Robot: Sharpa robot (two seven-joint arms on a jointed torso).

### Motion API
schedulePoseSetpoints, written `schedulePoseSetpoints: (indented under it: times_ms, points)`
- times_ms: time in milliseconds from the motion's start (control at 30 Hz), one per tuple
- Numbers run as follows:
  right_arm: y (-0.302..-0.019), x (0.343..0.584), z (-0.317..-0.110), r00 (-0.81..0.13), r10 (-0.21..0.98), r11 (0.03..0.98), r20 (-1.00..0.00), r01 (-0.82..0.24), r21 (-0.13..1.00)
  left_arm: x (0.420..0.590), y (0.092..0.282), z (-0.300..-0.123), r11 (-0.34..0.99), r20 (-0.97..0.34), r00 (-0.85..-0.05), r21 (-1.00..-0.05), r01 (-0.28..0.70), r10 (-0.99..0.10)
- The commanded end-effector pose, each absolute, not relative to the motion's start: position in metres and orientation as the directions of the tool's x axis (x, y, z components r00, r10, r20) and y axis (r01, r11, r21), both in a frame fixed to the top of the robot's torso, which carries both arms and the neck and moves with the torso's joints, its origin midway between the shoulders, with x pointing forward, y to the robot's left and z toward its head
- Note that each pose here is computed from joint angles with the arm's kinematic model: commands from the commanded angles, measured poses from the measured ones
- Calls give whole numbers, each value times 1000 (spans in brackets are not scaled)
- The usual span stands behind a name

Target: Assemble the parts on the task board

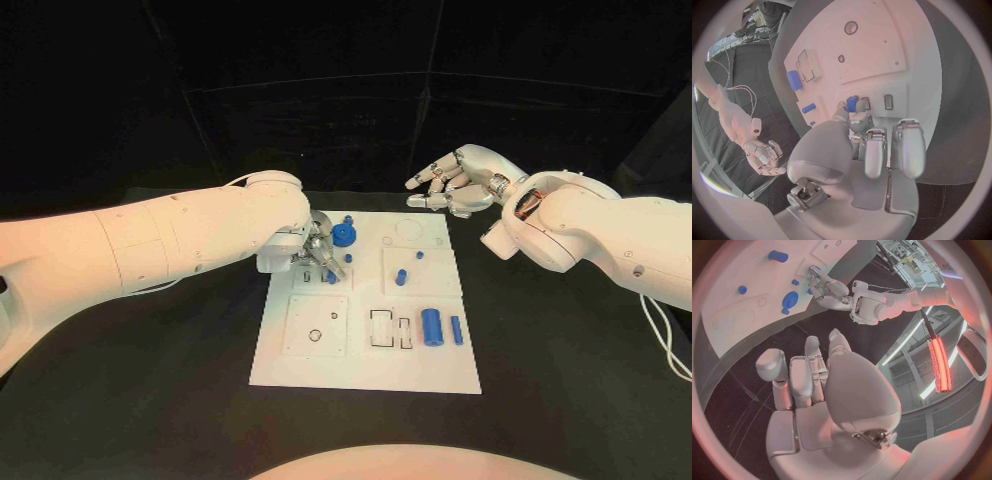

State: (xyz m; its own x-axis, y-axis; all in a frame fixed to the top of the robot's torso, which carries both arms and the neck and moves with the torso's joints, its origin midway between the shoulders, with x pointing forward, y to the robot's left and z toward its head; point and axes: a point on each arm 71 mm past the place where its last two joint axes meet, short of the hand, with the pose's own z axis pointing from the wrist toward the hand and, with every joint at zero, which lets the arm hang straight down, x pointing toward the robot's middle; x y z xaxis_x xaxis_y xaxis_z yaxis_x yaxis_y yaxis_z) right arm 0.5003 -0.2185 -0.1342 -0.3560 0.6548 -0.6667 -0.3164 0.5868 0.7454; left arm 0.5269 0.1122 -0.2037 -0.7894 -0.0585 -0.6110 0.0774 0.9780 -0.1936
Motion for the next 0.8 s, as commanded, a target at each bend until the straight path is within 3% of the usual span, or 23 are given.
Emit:
schedulePoseSetpoints:
  times_ms: [33, 400, 800]
  points:
    - [-217, 500, -133, -361, 651, 584, -668, -324, 744, 526, 111, -205, 972, -613, -787, -221, 82, -73]
    - [-219, 501, -133, -361, 650, 587, -669, -321, 743, 523, 125, -202, 949, -610, -766, -316, 4, -200]
    - [-220, 502, -134, -361, 649, 588, -670, -320, 743, 515, 137, -197, 918, -658, -683, -395, -47, -318]
